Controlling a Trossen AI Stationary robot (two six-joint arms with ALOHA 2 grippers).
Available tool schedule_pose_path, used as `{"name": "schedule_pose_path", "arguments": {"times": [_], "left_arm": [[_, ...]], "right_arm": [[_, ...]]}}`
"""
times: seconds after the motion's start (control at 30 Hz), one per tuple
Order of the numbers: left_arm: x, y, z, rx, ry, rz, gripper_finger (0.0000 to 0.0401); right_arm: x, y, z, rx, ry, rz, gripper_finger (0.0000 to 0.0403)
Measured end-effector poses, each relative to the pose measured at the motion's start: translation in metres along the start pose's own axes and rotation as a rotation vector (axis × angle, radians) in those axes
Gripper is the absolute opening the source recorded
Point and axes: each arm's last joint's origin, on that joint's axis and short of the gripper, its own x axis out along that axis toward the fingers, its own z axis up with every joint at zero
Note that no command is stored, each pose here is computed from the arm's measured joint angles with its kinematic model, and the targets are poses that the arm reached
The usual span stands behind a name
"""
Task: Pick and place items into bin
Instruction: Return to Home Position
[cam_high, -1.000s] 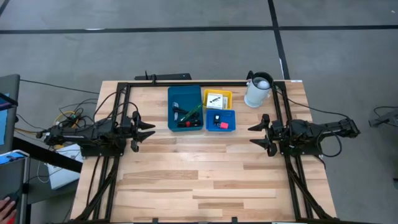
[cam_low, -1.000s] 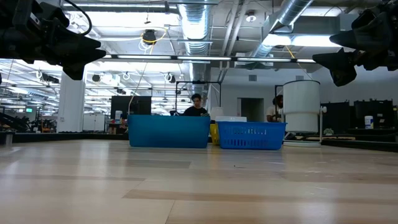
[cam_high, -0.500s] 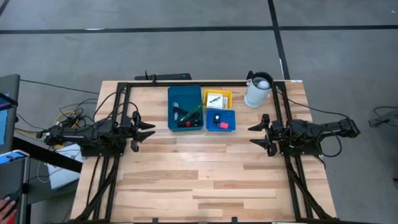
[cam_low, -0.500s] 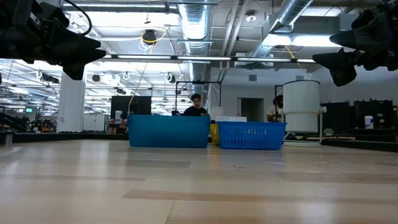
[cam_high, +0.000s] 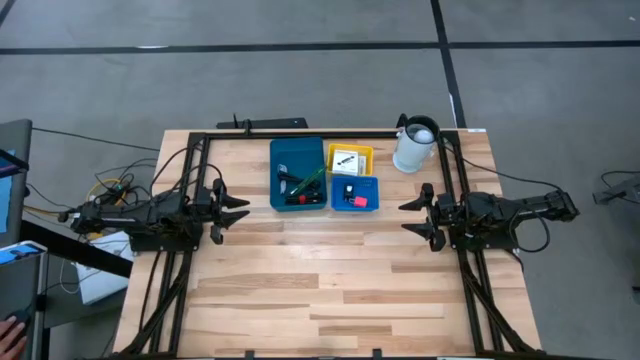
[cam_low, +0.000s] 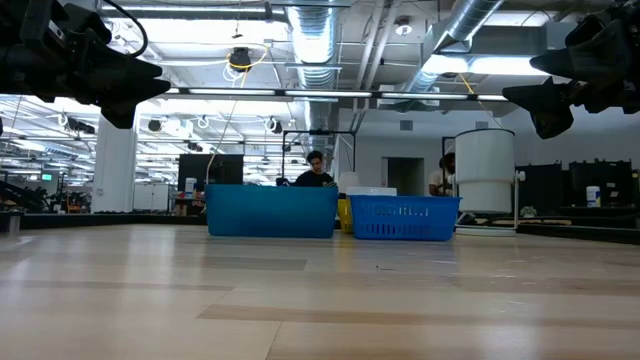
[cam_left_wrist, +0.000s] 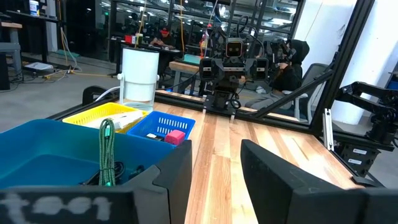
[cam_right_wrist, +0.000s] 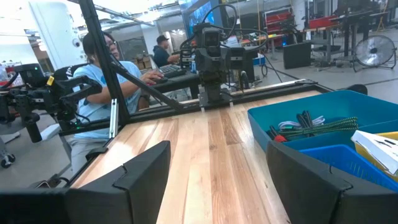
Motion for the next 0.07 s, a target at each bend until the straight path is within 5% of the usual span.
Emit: {"name": "schedule_pose_path", "arguments": {"times": [0.07], "left_arm": [[0.0,0.0,0.0,0.0,0.0,0.0,0.0126]], "right_arm": [[0.0,0.0,0.0,0.0,0.0,0.0,0.026]]}}
